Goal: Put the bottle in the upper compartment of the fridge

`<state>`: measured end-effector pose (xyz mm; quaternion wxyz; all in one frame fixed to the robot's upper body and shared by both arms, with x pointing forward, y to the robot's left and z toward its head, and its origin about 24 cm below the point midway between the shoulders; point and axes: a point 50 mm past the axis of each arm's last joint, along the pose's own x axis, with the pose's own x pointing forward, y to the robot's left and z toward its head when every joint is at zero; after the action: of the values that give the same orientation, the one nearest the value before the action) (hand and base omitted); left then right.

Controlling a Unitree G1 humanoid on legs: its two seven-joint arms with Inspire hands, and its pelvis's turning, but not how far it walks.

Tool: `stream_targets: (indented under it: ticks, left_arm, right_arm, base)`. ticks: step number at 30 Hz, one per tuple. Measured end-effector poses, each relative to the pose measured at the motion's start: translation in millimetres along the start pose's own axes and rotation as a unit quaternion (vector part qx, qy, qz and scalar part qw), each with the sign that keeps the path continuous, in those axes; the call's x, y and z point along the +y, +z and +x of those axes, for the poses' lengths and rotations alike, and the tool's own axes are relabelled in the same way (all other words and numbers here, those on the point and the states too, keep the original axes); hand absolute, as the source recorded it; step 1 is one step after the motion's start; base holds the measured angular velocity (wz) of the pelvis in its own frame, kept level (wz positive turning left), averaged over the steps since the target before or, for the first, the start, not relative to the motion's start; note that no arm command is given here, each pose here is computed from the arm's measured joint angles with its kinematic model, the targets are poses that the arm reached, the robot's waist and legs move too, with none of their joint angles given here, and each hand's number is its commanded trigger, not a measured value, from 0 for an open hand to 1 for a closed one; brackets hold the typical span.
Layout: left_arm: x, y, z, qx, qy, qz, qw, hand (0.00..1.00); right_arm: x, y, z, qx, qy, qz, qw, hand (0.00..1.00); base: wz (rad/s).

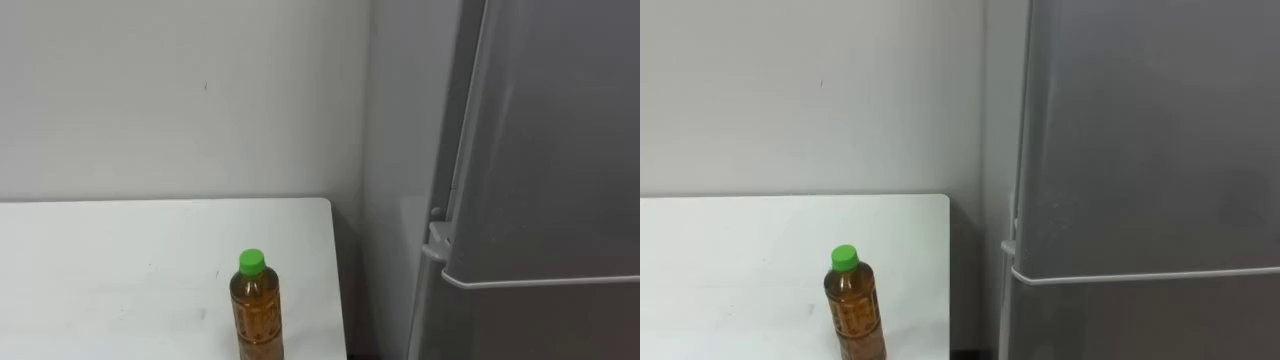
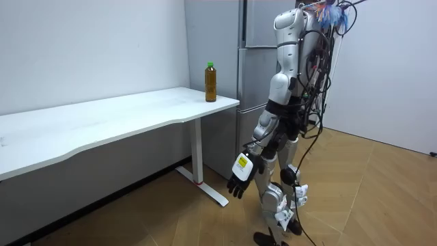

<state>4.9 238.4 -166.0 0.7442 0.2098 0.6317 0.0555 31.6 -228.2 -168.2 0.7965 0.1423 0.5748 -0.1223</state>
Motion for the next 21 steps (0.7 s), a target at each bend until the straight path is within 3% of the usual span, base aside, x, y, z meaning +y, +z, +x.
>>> stream_targets:
  ticks: [17, 21]
  left_arm:
    - [1.1, -1.9, -0.4, 0.003, 0.017, -0.005, 1.0, 0.0]
    - [3.6, -3.7, -0.5, 0.011, 0.037, -0.033, 0.999, 0.0]
  right_arm:
    - [-1.0, -0.5, -0.2, 0.001, -0.005, 0.001, 1.0, 0.0]
    - [-2.7, -2.5, -0.6, 0.005, -0.014, 0.004, 1.0, 0.0]
  base:
    - [0.0]
    - [-0.02]
